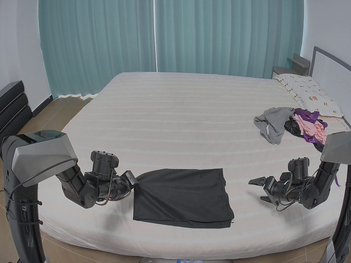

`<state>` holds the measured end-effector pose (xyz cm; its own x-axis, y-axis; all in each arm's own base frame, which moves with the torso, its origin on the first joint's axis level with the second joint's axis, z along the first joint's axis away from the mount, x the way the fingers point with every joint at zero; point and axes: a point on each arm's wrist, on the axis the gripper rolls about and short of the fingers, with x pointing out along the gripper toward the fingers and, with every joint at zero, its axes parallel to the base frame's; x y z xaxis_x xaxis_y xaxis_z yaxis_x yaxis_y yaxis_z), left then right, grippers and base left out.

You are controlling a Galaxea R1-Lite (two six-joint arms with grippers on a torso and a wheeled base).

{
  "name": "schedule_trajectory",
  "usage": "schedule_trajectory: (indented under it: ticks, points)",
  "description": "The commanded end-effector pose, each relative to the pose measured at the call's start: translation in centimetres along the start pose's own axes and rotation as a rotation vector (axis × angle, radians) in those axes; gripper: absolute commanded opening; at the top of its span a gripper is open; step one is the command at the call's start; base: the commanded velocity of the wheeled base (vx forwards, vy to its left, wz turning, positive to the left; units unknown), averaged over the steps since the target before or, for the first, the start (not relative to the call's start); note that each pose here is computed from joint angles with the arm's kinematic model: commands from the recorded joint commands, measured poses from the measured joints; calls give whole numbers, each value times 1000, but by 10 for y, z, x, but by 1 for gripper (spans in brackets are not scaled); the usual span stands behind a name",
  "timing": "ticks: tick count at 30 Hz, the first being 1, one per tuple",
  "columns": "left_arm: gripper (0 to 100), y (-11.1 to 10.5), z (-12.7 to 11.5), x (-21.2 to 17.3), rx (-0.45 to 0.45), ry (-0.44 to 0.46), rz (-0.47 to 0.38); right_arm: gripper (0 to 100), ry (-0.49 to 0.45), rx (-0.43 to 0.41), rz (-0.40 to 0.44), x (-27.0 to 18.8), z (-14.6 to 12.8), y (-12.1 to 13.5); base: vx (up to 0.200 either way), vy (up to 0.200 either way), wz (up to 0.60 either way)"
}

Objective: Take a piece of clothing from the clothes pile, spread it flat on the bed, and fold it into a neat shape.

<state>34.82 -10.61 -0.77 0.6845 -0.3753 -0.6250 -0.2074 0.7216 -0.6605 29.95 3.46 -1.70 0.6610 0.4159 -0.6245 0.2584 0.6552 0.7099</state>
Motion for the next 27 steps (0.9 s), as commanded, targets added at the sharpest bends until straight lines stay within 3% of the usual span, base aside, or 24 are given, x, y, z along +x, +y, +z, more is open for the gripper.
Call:
schedule_trajectory:
  ticks: [1, 15, 27]
  points:
    - [0, 2, -1, -1, -3, 4, 9, 100, 1, 0, -1, 0, 0, 0, 0, 200, 0]
    - [0, 4, -1, -4, -8, 2, 16, 100, 0, 1, -1, 0, 0, -1, 0, 200, 0]
    - [0, 3, -3, -4, -8, 8, 16, 100, 3, 1, -3, 0, -1, -1, 0, 0, 0]
